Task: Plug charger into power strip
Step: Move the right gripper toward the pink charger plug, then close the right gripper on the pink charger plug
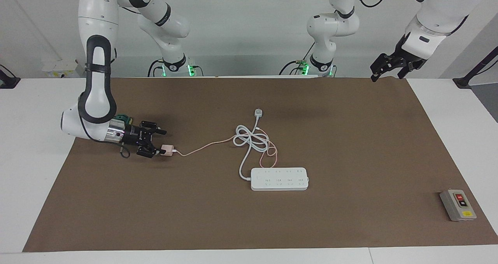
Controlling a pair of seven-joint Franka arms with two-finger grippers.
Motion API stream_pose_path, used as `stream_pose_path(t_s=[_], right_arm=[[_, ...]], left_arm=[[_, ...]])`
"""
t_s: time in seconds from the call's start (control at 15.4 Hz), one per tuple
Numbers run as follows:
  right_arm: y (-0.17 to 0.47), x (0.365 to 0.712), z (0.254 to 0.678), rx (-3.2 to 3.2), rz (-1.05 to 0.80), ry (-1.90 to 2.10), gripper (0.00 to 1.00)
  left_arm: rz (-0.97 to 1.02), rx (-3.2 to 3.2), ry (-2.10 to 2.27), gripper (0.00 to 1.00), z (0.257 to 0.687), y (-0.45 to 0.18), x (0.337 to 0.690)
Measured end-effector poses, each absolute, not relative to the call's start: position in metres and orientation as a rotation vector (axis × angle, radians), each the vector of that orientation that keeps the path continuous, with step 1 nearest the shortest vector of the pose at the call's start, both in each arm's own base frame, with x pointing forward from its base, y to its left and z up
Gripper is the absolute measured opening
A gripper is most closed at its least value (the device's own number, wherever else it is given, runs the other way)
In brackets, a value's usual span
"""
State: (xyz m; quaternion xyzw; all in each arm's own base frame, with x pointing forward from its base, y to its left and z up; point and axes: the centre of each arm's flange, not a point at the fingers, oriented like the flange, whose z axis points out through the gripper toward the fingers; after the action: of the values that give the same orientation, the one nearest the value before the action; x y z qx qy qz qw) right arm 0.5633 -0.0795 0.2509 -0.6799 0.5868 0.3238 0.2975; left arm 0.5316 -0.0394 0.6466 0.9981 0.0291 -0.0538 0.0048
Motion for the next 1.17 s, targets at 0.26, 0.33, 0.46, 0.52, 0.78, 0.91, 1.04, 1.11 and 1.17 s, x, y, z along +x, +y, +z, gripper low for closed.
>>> stream_pose_path(t_s=[0.26,0.33,0.46,0.52,0.78,0.91,1.04,1.11,1.17], right_arm=[[-0.083,0.565,0.241,-1.820,0.822,1.564,1.00],[-0.085,0.565,0.237,-1.825,0.810,1.565,1.00],[-0.087,0.565,0.230,-1.832,0.795,1.564,1.00],[-0.087,0.565,0.228,-1.832,0.796,1.565,1.00],[-0.088,0.564,0.226,-1.832,0.791,1.571,0.90],[-0.089,0.562,0.227,-1.831,0.789,1.575,0.72],[-0.089,0.563,0.229,-1.833,0.774,1.577,0.50],[-0.089,0.563,0.229,-1.834,0.773,1.577,0.50],[-0.089,0.563,0.229,-1.834,0.773,1.577,0.50]], left_arm=[[-0.168,3.126,0.091,1.00,0.647,-0.039,0.532],[-0.168,3.126,0.091,1.00,0.647,-0.039,0.532],[-0.168,3.126,0.091,1.00,0.647,-0.039,0.532],[-0.168,3.126,0.091,1.00,0.647,-0.039,0.532],[-0.168,3.126,0.091,1.00,0.647,-0.039,0.532],[-0.168,3.126,0.091,1.00,0.647,-0.039,0.532],[-0.168,3.126,0.091,1.00,0.647,-0.039,0.532],[-0.168,3.126,0.091,1.00,0.647,-0.039,0.532],[-0.168,3.126,0.091,1.00,0.647,-0.039,0.532]])
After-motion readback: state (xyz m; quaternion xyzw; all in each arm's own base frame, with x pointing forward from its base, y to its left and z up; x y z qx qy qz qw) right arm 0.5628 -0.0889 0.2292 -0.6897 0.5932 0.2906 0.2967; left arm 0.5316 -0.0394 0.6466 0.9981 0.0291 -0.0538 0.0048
